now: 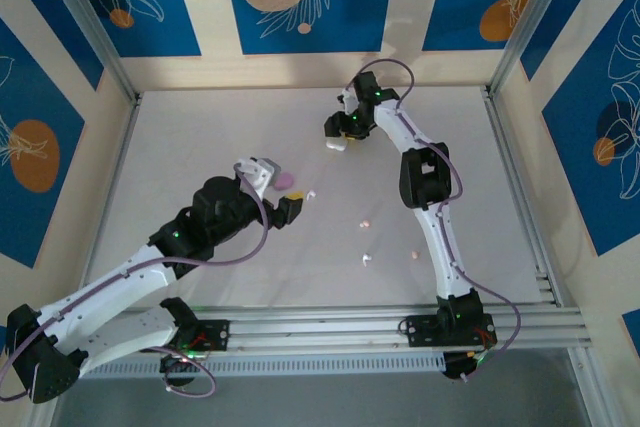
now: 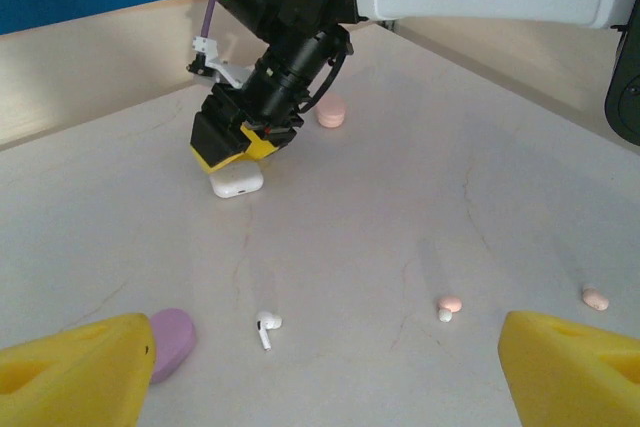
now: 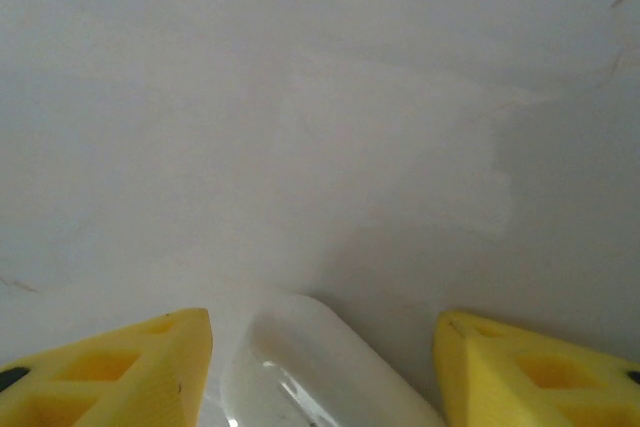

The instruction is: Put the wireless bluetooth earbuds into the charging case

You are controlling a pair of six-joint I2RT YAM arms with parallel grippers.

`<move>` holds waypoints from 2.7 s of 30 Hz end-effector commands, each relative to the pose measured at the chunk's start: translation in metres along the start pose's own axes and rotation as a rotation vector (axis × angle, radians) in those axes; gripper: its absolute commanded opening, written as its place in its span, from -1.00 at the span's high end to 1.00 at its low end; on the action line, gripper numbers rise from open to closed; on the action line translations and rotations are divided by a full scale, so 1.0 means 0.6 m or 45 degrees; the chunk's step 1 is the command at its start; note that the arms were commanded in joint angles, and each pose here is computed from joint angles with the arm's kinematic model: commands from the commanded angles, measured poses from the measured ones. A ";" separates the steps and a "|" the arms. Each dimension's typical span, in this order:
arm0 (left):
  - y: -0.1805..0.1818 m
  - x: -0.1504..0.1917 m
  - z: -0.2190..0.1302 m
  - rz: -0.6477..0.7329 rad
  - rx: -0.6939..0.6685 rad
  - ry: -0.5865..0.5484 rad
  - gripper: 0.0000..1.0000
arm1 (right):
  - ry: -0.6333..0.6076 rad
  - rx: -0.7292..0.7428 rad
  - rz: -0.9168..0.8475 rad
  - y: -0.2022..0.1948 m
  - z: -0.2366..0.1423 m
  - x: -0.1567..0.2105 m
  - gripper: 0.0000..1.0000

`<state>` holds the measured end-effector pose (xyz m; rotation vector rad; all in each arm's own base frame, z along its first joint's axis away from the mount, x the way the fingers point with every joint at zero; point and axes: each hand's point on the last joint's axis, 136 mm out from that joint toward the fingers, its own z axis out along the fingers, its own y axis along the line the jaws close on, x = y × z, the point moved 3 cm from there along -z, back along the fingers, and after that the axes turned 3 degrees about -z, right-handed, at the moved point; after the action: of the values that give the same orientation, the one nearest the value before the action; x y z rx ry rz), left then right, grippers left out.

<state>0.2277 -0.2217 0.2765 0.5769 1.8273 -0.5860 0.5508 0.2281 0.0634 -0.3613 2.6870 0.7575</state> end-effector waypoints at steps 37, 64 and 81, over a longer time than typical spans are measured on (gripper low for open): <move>0.003 -0.027 -0.014 -0.056 -0.031 -0.058 -0.76 | 0.191 0.429 -0.428 0.068 -0.003 0.082 0.23; -0.023 -0.098 -0.025 -0.472 0.374 -0.142 -0.47 | -0.852 0.094 -1.671 0.395 -0.398 0.329 0.35; -0.060 -0.077 0.020 -0.527 0.582 0.035 -0.20 | -0.900 0.060 -1.741 0.415 -0.398 0.339 0.33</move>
<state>0.2279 -0.2564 0.3011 0.4699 1.9153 -1.2467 0.2289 0.2715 0.2861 -1.3781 1.3386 0.2602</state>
